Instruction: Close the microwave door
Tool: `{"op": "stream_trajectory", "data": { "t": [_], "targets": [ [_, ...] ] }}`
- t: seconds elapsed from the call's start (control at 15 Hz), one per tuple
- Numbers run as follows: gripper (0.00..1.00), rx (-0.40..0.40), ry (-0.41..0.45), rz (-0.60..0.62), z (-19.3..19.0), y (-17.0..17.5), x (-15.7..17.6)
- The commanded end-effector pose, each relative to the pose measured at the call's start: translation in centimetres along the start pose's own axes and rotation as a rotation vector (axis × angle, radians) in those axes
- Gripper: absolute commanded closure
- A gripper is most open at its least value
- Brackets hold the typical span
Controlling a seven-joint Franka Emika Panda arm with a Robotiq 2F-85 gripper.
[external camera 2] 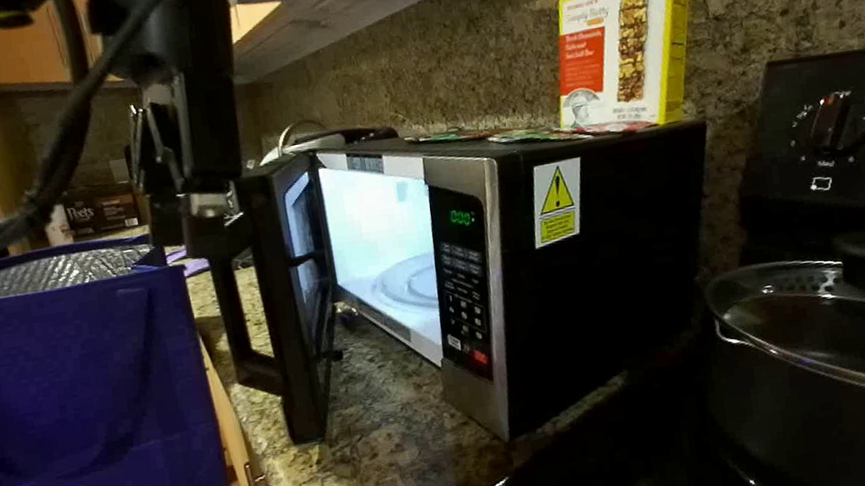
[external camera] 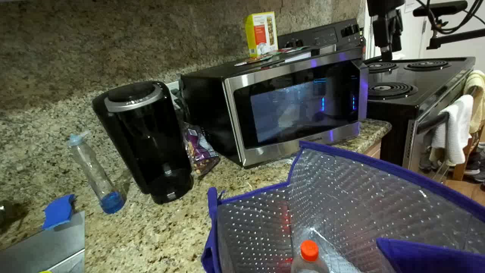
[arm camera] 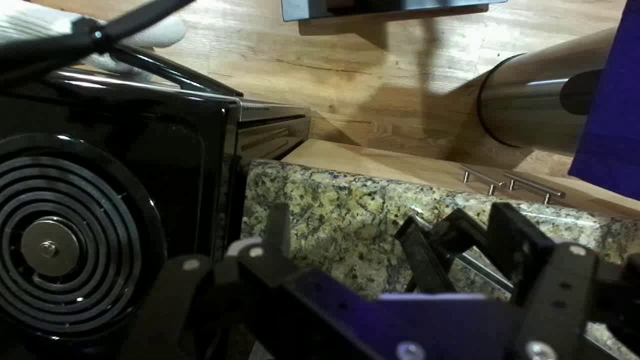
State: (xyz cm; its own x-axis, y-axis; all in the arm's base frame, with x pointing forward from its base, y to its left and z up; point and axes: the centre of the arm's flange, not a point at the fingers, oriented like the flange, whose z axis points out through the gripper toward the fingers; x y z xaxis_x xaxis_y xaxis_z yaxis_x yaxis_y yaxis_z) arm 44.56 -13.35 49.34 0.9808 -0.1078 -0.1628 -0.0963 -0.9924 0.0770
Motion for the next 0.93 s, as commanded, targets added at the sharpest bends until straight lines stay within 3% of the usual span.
{"op": "stream_trajectory", "data": {
  "t": [0.0, 0.27, 0.6, 0.87],
  "targets": [
    [0.00, 0.000, 0.000, 0.000, 0.0, 0.0, 0.0],
    [0.00, -0.052, 0.079, 0.012, -0.4, -1.4, 1.4],
    [0.00, -0.277, 0.154, -0.180, -2.5, -5.2, 5.2],
    [0.00, -0.431, 0.164, -0.246, -3.2, -6.2, 6.7]
  ]
}}
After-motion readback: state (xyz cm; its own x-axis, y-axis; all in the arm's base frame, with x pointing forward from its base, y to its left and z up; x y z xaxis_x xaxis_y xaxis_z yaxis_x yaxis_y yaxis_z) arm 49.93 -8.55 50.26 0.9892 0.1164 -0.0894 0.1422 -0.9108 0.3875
